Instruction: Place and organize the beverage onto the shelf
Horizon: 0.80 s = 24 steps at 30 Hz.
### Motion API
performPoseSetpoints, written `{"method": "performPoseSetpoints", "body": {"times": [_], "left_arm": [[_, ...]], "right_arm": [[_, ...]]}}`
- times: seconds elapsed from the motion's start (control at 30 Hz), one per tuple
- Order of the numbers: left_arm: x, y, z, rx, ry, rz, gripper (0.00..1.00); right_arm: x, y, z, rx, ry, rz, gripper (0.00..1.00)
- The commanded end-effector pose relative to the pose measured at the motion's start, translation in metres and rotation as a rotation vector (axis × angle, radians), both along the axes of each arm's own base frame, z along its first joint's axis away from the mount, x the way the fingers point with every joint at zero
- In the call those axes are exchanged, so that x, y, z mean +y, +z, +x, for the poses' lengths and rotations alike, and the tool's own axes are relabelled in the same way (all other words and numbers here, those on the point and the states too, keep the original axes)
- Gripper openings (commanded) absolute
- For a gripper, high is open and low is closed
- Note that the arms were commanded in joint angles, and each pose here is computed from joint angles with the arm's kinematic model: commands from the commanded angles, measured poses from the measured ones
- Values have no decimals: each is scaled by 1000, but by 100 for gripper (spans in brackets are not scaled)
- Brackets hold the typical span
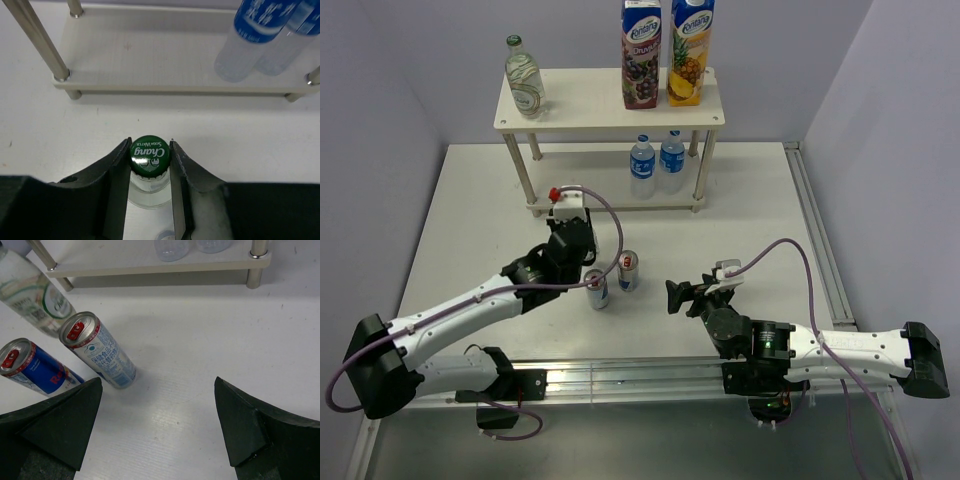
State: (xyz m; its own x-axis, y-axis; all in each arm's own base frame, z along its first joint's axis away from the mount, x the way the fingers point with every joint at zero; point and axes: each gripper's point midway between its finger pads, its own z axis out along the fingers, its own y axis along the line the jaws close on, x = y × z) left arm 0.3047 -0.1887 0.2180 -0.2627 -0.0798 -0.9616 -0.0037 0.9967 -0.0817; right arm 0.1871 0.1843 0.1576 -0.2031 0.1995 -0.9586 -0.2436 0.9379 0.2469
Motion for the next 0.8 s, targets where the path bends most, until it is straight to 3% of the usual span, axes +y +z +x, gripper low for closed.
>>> {"method": "performPoseSetpoints", "body": {"times": [0.0, 0.43, 0.53, 0.77], "left_arm": [[1, 107, 6, -205, 16, -148, 0], [3, 299, 22, -426, -7, -124, 0], [6, 331, 20, -469, -6, -137, 0], [1, 361, 31, -521, 6, -108, 0]], "right_arm": [[-2, 12, 2, -16, -27, 52, 100], [-2, 13, 2, -21, -27, 57, 100], [0, 13, 2, -20, -22, 56, 100], [1, 13, 2, -18, -19, 49, 100]]}}
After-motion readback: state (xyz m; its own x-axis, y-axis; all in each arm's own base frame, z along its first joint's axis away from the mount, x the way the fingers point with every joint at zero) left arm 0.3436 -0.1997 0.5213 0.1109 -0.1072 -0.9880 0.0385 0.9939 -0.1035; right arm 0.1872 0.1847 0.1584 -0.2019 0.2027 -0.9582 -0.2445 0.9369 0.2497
